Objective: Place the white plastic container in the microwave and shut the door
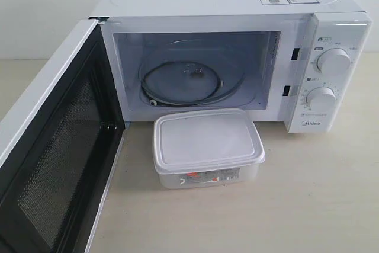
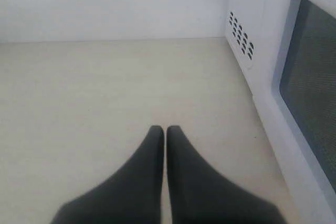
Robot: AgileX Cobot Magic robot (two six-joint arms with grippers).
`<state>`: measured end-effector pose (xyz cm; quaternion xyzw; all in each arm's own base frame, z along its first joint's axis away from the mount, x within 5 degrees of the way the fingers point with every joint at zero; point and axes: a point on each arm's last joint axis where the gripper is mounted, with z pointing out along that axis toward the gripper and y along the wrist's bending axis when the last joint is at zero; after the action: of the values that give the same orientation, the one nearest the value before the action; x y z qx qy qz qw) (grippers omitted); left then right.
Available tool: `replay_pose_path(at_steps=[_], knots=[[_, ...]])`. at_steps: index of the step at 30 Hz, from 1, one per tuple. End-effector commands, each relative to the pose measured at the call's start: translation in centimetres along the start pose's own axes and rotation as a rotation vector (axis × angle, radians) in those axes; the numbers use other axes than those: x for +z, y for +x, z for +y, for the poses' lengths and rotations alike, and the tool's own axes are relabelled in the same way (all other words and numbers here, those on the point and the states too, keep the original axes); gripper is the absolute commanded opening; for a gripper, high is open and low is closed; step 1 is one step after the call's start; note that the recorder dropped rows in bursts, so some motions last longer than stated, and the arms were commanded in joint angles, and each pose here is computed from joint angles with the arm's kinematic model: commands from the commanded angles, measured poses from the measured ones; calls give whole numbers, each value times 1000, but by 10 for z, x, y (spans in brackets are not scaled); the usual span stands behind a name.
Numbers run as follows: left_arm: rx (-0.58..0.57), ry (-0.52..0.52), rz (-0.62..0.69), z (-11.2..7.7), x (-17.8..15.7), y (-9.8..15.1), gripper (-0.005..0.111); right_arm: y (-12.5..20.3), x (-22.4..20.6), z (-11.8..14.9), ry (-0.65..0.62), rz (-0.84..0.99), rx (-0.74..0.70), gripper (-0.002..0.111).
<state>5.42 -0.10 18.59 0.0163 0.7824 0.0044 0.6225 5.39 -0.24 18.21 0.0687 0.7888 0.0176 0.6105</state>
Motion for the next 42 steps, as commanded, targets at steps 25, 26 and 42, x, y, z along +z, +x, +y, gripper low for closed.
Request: replay_pose_path(at_steps=[25,26,42], knots=[[-1,5,-3,0,0,1,4,-38,-9,1,-38,-434,108,0],[-1,5,-3,0,0,1,4,-43,-11,1,-40,-490,111,0],[-1,5,-3,0,0,1,4,-65,-27,0,-36,-792,88,0]])
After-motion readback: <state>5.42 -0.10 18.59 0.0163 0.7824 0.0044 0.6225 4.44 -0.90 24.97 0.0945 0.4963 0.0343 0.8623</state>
